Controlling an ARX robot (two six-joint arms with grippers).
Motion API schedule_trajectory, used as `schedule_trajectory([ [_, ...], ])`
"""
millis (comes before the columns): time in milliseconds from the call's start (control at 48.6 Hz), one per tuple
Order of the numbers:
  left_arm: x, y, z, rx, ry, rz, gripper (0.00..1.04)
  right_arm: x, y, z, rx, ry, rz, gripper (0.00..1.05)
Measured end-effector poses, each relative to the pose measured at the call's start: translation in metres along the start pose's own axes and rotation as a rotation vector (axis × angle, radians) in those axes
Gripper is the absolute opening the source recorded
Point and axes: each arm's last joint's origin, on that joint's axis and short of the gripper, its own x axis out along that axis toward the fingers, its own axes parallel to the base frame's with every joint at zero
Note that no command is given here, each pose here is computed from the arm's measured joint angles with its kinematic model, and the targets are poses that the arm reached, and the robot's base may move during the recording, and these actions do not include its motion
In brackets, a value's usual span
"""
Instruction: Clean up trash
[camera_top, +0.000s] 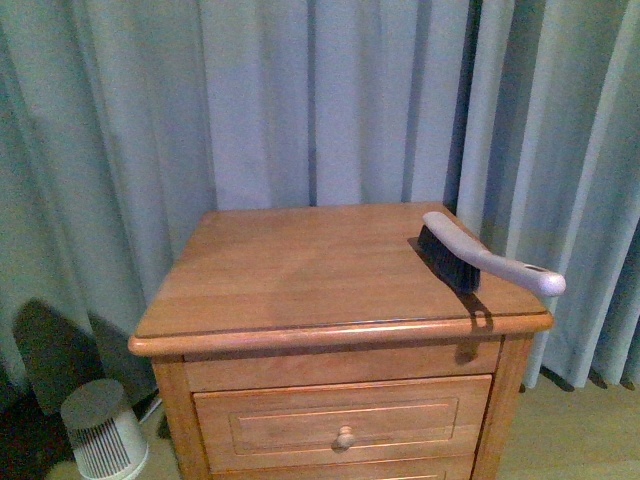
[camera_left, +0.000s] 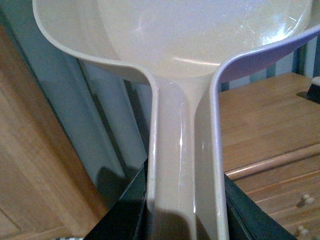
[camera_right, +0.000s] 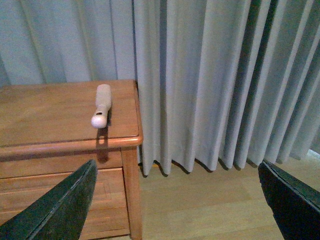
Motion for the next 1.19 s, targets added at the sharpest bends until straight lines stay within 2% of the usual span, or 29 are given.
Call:
schedule_trajectory([
  [247,-0.017,0.005,-0.016,-0.023,0.051,0.046,0.27,0.0,0.0,0.0,-0.007,0.004,-0.013,0.97],
  [329,-0.018,0.005,-0.016,-0.022,0.05,0.045,0.27,0.004,0.004,-0.002,-0.143,0.169,-0.25,0.97],
  [412,-0.018,0.005,-0.015,-0.02,0.047,0.039,0.27,0.015,0.008,0.007,-0.185,0.237,-0.303,0.97],
  [556,-0.018,0.005,-0.015,-0.02,0.046,0.039,0.27,0.074,0.021,0.066,-0.108,0.274,-0.136,0.97],
  [762,-0.018,0.005,-0.015,-0.02,0.046,0.039,0.27,0.156,0.041,0.105,-0.05,0.402,-0.004,0.97],
  [968,-0.018,0.005,-0.015,-0.02,0.046,0.038,0.27,0.231,0.068,0.113,0.009,0.595,0.073,0.97],
  [1194,-0.018,0.005,-0.015,-0.02,0.046,0.039,0.27,0.278,0.09,0.095,0.072,0.758,0.089,0.97],
])
